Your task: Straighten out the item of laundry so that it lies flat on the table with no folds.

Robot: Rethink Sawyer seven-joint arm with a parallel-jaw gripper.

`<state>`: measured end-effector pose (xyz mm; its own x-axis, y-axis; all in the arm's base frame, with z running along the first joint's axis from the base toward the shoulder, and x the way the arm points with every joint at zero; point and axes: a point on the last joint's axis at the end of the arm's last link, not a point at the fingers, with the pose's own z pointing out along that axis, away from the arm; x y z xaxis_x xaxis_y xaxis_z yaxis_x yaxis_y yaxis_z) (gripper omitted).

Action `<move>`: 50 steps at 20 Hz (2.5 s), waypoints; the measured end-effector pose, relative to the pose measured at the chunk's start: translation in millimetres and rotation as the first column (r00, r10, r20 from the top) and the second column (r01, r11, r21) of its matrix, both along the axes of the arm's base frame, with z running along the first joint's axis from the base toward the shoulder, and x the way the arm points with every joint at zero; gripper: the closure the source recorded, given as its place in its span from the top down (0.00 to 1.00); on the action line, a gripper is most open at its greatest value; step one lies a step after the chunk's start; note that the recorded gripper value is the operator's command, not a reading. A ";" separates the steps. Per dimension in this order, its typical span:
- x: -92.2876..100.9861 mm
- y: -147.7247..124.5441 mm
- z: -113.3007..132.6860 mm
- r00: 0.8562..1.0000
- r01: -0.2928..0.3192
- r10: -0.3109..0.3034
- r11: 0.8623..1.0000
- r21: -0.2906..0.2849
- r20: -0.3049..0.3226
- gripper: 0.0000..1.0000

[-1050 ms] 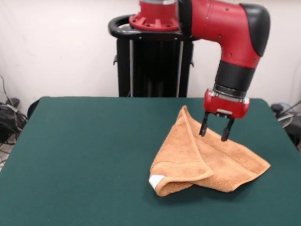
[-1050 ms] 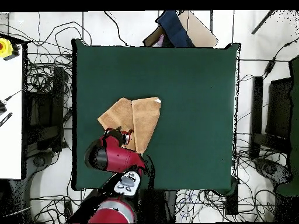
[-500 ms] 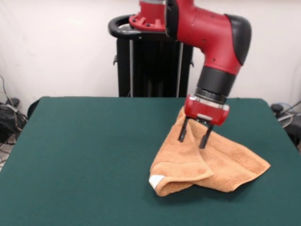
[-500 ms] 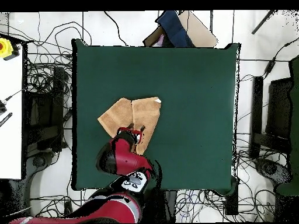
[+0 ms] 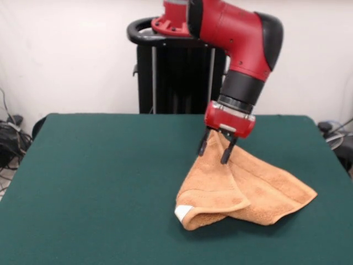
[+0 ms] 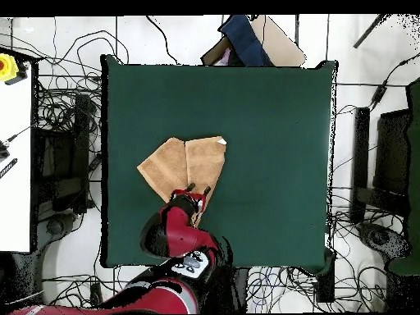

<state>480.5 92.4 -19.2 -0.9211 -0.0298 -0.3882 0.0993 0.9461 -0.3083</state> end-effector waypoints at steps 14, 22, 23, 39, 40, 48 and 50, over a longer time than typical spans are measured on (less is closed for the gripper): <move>-45.2 -6.5 -8.4 0.984 -0.016 0.049 0.982 0.186 -0.173 1.00; -66.2 16.5 -17.0 0.970 -0.061 0.121 0.960 0.273 -0.210 1.00; -69.0 22.5 -19.5 0.968 -0.069 0.132 0.958 0.279 -0.215 1.00; -84.5 73.2 -18.2 0.983 -0.184 0.184 0.981 -0.063 -0.006 1.00; -84.0 72.2 -17.0 0.983 -0.184 0.184 0.981 -0.068 -0.004 1.00; -66.5 42.0 -3.1 0.994 -0.112 0.112 0.990 -0.084 0.002 1.00; -57.3 33.5 4.2 0.996 -0.085 0.088 0.991 -0.106 0.022 1.00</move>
<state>423.2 125.9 -15.0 -0.9025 -0.1507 -0.4035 0.0280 0.9143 -0.4041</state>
